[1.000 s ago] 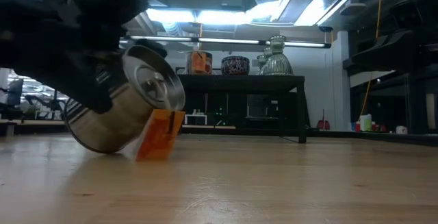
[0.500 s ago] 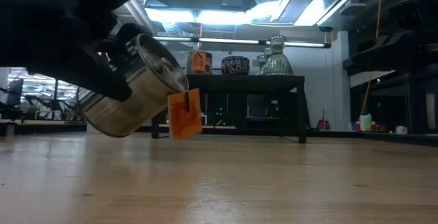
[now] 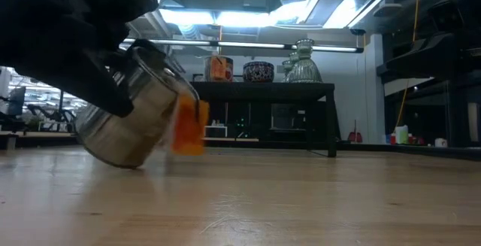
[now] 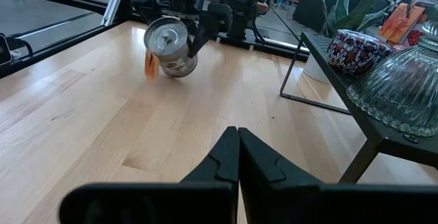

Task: Pick & Place candle stick holders
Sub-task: Put the scented candle can on the shelf

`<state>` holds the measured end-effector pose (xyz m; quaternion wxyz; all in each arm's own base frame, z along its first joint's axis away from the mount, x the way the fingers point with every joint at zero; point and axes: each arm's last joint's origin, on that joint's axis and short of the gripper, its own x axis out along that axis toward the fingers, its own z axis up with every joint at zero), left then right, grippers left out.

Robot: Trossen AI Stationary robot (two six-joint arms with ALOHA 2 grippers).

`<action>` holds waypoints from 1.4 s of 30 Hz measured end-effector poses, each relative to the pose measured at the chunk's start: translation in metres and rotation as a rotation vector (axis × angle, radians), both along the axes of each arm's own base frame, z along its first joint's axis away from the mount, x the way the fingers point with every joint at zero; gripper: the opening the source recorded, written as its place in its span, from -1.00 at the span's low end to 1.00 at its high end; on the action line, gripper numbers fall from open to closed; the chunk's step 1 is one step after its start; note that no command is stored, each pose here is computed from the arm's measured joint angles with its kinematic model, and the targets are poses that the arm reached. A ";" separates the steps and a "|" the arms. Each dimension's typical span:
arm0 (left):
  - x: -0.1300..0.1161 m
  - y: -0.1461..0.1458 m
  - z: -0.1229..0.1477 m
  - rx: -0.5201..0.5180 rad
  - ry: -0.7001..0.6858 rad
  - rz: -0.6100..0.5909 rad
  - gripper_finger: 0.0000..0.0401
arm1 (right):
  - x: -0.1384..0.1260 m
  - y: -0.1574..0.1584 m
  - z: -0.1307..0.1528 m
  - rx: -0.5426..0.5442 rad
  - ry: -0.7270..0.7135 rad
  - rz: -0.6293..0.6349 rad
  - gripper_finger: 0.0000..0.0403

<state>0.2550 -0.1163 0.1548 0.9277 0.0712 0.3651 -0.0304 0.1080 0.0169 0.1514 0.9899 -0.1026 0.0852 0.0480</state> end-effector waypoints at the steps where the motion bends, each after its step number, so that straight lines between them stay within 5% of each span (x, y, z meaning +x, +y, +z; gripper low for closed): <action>1: 0.000 0.000 0.000 0.000 0.000 0.000 0.89 | 0.000 0.000 0.000 0.000 0.000 0.000 -0.98; 42: -0.001 -0.002 0.000 -0.013 0.030 -0.061 0.94 | 0.000 0.000 0.000 0.000 0.000 0.000 -0.98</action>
